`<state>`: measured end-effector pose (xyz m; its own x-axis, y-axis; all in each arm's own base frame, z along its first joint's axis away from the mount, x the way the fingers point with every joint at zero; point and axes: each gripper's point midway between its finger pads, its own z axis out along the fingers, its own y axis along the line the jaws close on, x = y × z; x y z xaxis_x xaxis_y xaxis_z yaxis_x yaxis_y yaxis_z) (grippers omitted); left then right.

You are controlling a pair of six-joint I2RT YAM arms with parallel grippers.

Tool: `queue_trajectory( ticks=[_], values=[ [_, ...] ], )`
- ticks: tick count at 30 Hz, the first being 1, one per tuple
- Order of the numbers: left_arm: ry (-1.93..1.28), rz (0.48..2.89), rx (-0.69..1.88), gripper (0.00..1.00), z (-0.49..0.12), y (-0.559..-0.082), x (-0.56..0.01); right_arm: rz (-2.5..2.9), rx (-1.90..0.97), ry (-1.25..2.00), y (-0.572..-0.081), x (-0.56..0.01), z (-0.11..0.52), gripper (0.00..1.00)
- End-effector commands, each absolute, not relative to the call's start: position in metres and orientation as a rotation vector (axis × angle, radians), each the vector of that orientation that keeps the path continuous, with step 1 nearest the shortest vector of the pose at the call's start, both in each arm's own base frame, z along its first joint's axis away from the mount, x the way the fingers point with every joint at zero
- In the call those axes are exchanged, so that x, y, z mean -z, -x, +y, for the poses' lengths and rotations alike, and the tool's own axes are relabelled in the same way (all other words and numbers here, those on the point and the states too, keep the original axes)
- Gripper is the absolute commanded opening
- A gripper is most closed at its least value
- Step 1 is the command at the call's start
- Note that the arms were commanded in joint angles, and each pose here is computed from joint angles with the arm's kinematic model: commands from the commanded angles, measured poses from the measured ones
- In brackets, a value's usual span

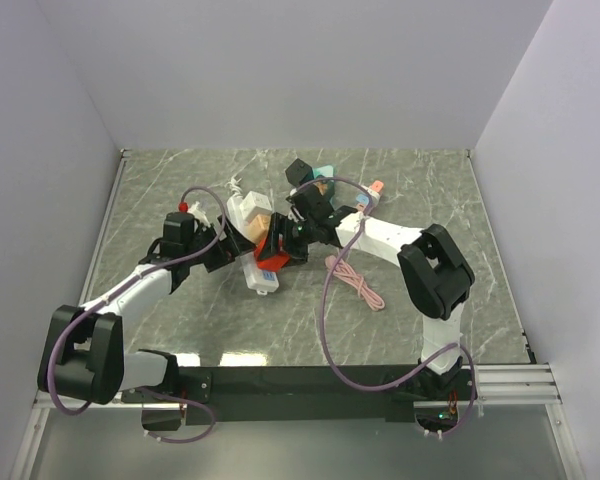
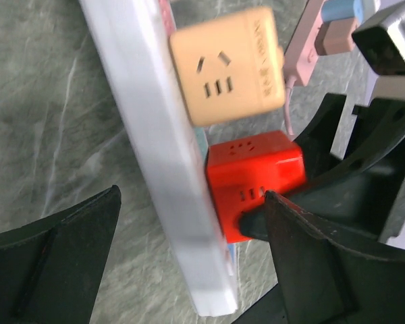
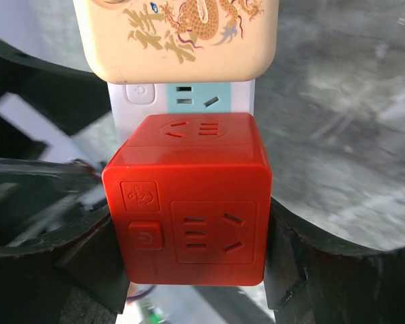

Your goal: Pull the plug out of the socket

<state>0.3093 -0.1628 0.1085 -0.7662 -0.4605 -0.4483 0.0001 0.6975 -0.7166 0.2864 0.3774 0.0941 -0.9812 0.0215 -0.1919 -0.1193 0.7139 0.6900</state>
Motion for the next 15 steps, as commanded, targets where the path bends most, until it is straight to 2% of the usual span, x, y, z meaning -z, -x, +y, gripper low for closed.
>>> queue_trajectory(
  ticks=[1, 8, 11, 14, 15],
  values=[
    [0.345, 2.224, 0.959, 0.92, -0.162, -0.314, -0.115, 2.584, -1.460, 0.097, -0.295, -0.143, 0.407, 0.00],
    [0.376, 2.244, 1.010, 0.86, -0.171, -0.326, -0.100, 2.597, -1.498, 0.157, -0.293, -0.140, 0.410, 0.00],
    [0.383, 2.250, 1.021, 0.80, -0.174, -0.331, -0.095, 2.604, -1.506, 0.165, -0.290, -0.136, 0.409, 0.00],
    [0.382, 2.274, 1.019, 0.64, -0.177, -0.334, -0.087, 2.603, -1.512, 0.173, -0.287, -0.135, 0.409, 0.00],
    [0.388, 2.284, 1.015, 0.55, -0.177, -0.335, -0.082, 2.604, -1.510, 0.176, -0.287, -0.135, 0.408, 0.00]
  ],
)
